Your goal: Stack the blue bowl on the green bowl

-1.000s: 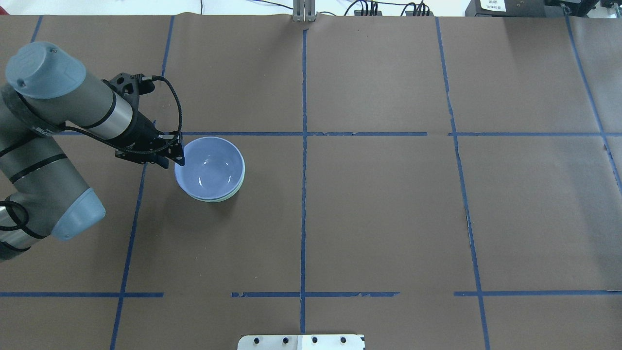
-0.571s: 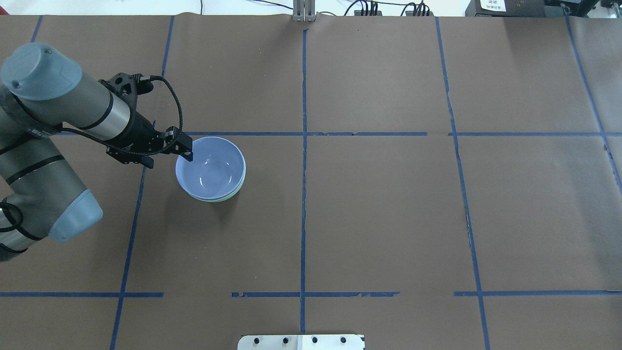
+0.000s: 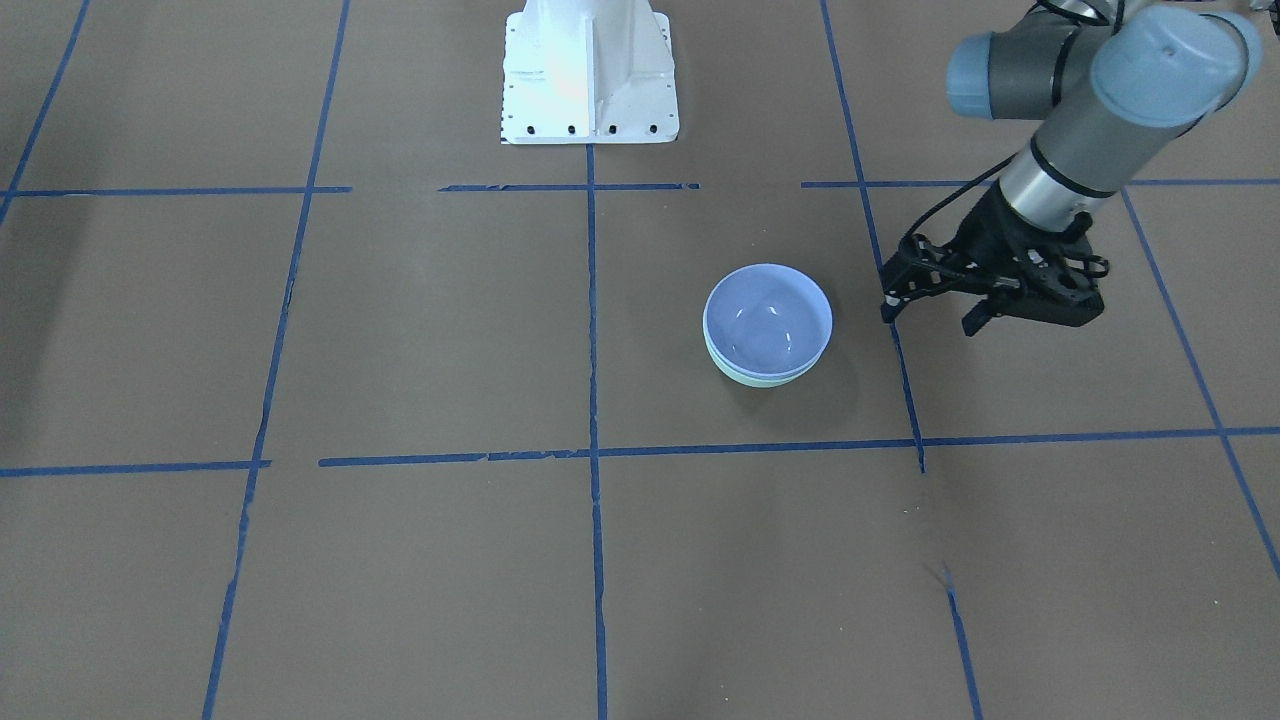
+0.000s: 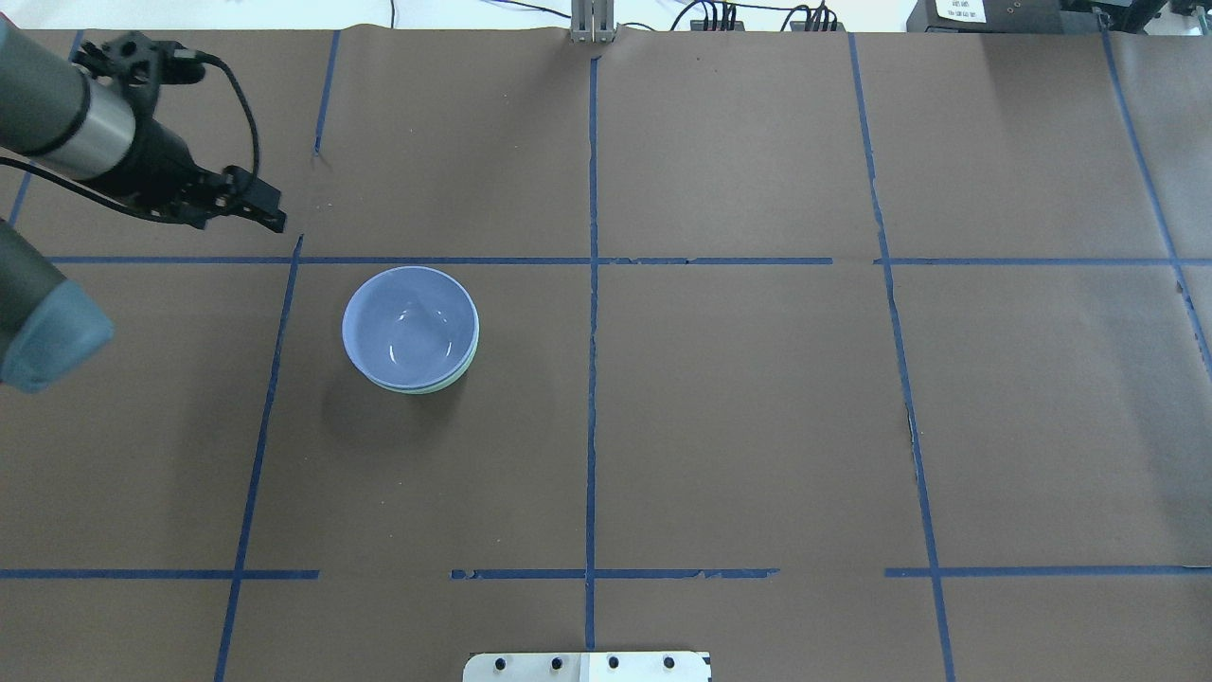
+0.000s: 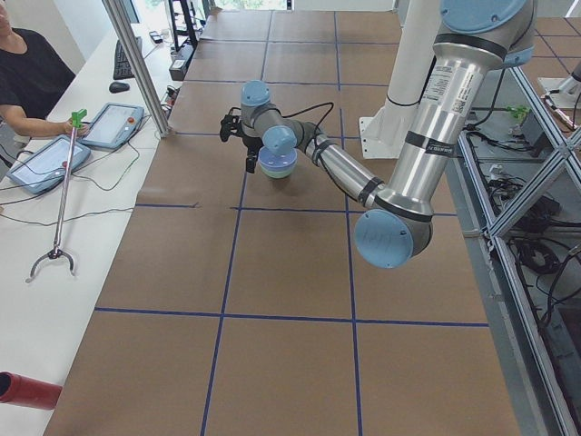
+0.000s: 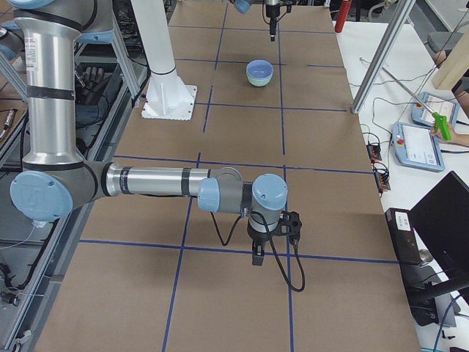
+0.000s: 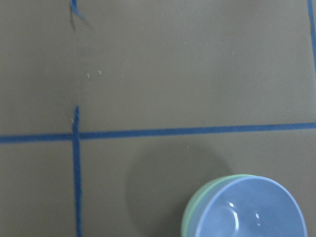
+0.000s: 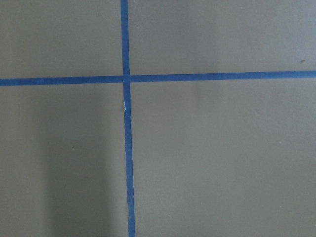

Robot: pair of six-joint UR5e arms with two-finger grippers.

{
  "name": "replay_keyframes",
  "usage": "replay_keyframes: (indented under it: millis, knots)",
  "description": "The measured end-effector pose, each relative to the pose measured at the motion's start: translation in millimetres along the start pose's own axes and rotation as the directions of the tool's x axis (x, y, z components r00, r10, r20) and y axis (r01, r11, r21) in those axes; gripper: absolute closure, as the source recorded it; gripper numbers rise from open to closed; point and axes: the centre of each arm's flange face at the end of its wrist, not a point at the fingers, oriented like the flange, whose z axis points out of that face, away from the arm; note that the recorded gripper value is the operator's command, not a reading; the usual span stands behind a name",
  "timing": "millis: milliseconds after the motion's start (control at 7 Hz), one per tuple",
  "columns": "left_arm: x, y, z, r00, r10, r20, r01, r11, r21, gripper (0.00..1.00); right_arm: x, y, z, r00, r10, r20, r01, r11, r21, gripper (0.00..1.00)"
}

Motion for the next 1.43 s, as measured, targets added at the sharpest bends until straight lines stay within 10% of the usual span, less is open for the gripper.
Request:
replay_keyframes:
  millis: [429, 857, 1429]
  knots:
    - [-179.9, -12.2, -55.4, 0.981, 0.101, 0.165, -0.105, 0.994, 0.019, 0.0, 0.1, 0.0, -0.1, 1.0, 0.0, 0.0, 0.0, 1.0, 0.0, 0.0]
    - [-322.2, 33.2, -92.8, 0.952, 0.178, 0.25, -0.159, 0.983, -0.096, 0.0, 0.4, 0.0, -0.4, 1.0, 0.001, 0.0, -0.001, 1.0, 0.001, 0.0]
    - [-408.0, 141.3, -76.1, 0.989, 0.112, 0.099, -0.092, 0.978, -0.189, 0.0, 0.3, 0.0, -0.3, 1.0, 0.001, 0.0, -0.001, 1.0, 0.001, 0.0]
